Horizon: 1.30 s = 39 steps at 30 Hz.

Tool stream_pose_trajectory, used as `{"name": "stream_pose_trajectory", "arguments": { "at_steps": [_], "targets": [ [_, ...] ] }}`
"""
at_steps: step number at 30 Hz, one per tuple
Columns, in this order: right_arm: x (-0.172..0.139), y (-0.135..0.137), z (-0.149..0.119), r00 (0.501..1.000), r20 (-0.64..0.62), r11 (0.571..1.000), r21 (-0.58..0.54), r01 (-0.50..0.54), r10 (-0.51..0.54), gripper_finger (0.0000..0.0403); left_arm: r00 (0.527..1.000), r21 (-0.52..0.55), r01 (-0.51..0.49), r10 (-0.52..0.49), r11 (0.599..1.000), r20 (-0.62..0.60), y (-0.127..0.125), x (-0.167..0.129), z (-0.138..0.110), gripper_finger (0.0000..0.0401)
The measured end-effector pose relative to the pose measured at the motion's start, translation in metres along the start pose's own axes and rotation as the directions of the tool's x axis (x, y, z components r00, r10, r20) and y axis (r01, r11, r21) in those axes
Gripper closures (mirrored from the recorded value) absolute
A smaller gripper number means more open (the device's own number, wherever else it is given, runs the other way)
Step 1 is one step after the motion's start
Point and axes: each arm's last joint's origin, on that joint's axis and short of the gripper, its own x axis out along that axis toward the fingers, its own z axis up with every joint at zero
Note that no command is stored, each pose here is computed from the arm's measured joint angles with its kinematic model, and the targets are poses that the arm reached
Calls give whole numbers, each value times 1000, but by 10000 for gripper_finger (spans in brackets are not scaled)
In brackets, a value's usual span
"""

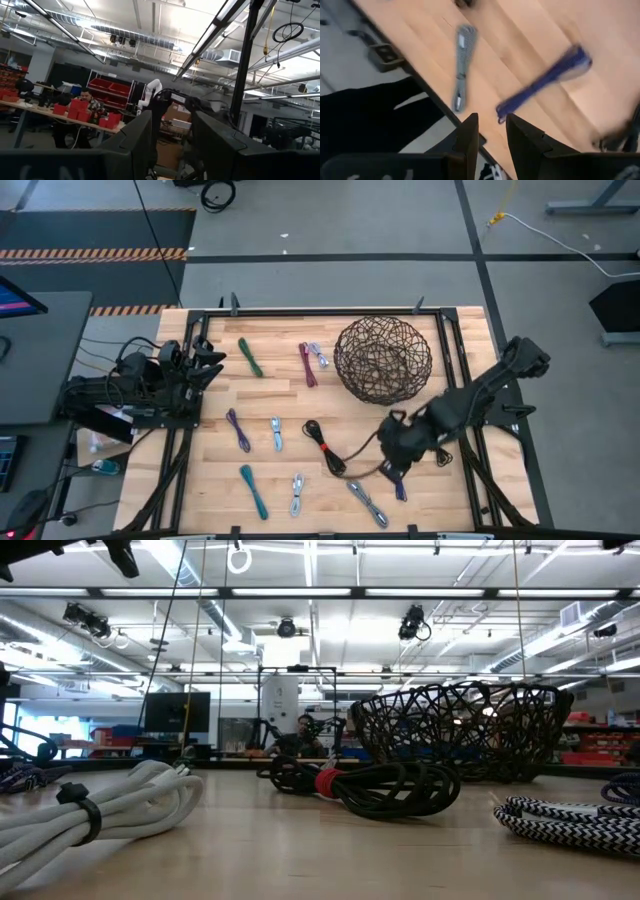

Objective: Pick and place USB-C Cables
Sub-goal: Put the bottom violet charger cable into the black wire basket

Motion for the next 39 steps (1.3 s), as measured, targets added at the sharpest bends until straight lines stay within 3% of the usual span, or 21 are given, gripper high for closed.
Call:
{"name": "stream_pose_trajectory", "arguments": {
  "at_steps": [6, 20, 31, 39],
  "targets": [
    [34, 6, -22, 990, -33, 980, 136, 144, -140, 280, 1000, -6, 0, 0, 1000, 0, 0, 0, 0, 245],
    [91, 13, -42, 951, 10, 890, 356, 285, -309, 178, 1000, -31, 0, 0, 1000, 0, 0, 0, 0, 245],
    [148, 17, -37, 927, 26, 840, 432, 328, -375, 174, 1000, -32, 0, 0, 999, 0, 0, 0, 0, 245],
    [158, 10, -36, 911, 41, 824, 446, 350, -410, 174, 1000, -39, 1, -1, 999, 2, 0, 0, 0, 245]
  ]
}}
